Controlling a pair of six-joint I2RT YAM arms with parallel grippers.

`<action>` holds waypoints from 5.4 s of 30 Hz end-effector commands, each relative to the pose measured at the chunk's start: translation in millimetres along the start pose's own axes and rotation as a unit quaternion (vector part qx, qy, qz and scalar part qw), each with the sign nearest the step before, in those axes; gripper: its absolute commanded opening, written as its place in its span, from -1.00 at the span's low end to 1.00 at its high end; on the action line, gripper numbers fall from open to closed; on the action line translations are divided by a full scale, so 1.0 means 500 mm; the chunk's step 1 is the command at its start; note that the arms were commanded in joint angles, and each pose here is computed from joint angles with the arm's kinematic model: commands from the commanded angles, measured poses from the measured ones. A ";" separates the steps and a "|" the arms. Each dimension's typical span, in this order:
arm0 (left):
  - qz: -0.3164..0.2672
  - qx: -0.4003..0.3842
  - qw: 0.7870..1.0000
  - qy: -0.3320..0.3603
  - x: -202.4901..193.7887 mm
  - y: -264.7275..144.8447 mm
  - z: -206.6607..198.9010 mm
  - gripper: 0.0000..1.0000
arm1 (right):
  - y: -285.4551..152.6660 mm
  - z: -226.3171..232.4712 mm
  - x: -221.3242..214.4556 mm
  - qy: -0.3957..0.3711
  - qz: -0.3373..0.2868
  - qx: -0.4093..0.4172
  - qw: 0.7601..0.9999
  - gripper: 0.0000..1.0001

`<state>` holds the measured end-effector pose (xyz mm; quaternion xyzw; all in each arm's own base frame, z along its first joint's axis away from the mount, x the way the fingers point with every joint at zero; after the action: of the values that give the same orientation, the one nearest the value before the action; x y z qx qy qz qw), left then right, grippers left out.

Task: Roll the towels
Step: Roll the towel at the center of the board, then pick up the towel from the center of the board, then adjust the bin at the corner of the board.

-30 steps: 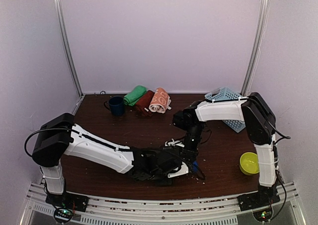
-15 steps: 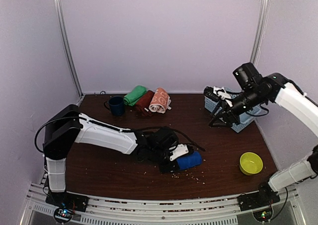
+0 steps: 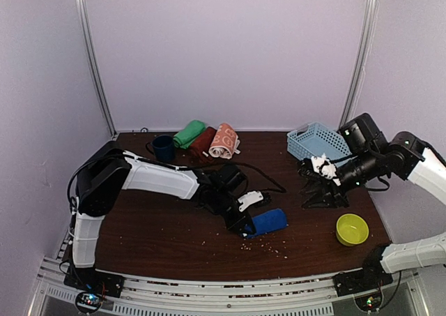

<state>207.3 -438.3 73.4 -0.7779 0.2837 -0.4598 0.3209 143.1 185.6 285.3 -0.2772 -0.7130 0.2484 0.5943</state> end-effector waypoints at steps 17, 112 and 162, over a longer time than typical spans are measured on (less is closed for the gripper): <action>0.137 -0.045 0.983 -0.111 -0.158 0.063 0.042 -0.53 | 0.250 0.013 -0.107 -0.172 0.173 -0.150 0.958 0.01; -0.155 0.246 0.943 -0.164 -0.109 -0.388 0.130 0.14 | -0.097 -0.608 -0.438 0.037 0.487 -0.326 0.809 -1.00; -0.131 0.214 0.951 -0.178 -0.121 -0.346 0.140 0.13 | 0.060 -0.692 -0.504 0.050 0.420 -0.289 0.859 -1.00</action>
<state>267.4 -261.9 145.9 -0.7865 0.0154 -0.3937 0.4756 504.3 47.0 152.8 -0.7157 -0.5224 0.2831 0.3671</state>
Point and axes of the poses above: each gripper's point midway between its finger pads, its own y axis out along the fingers, its own z axis along the line the jaws close on, x = y × z, the point moved 6 cm from there along -y, back along the fingers, and after that the axes turned 6 degrees about -y, right-handed, at the moved point
